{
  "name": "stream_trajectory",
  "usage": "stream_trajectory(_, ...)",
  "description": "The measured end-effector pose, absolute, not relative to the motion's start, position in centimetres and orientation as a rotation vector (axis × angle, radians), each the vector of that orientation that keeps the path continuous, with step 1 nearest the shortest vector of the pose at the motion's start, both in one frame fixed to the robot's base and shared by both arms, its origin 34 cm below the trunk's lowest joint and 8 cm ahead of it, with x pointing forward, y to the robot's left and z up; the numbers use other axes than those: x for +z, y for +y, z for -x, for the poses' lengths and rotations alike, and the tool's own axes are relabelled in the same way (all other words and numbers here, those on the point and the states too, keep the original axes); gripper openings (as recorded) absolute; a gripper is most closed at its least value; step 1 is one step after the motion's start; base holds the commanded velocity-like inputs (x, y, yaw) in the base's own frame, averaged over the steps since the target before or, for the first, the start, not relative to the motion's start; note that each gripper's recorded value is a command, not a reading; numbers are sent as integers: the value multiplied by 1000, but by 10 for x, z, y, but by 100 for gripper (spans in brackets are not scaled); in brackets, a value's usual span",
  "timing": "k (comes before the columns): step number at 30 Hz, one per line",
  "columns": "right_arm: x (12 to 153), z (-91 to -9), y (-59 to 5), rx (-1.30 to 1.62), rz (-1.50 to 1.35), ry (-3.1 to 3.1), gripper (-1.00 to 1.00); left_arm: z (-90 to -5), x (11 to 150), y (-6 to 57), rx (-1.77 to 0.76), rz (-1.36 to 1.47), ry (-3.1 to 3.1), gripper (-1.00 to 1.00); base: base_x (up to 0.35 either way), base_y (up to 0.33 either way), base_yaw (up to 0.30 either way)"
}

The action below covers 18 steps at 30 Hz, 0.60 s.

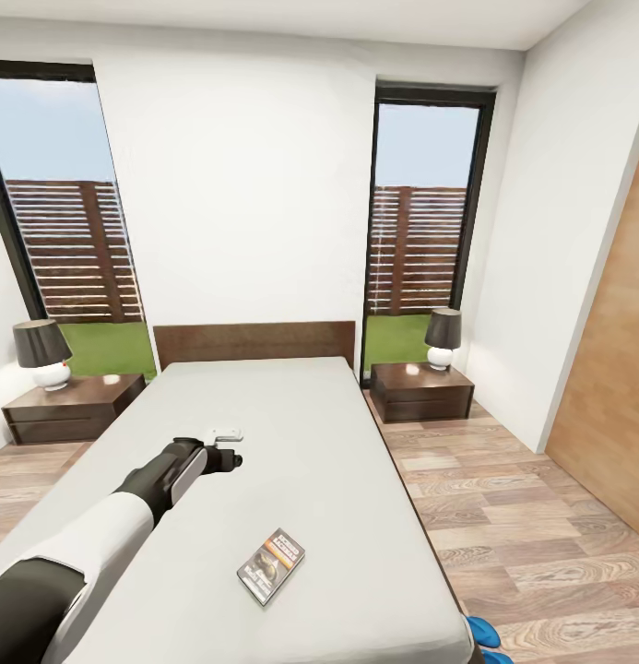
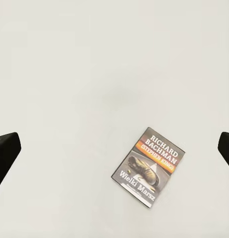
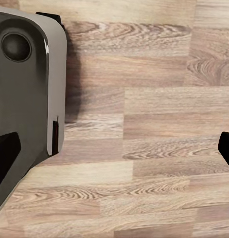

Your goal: In the bedroom, move the book from the bed onto either nightstand, and place the two sandals side by side next to the bed.

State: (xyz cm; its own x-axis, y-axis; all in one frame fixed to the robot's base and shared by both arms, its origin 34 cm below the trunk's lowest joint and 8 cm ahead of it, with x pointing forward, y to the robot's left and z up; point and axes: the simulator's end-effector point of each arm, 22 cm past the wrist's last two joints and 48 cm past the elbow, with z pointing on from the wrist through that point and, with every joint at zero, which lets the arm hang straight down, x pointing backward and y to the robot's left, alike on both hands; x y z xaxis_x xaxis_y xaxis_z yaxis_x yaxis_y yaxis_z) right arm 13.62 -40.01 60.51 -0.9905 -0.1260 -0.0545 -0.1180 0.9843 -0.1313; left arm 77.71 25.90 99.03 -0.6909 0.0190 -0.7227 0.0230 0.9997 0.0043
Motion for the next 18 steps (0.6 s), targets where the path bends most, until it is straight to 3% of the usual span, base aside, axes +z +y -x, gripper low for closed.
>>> stream_trajectory(8,605,-135,-400,-198,189,3068,100,-777,990,259,-6,-29,2334,100,0,-13,-139)
stream_trajectory(18,605,-135,-400,-198,190,3069,100,-777,990,259,-6,-29,2334,100,0,-128,-120)
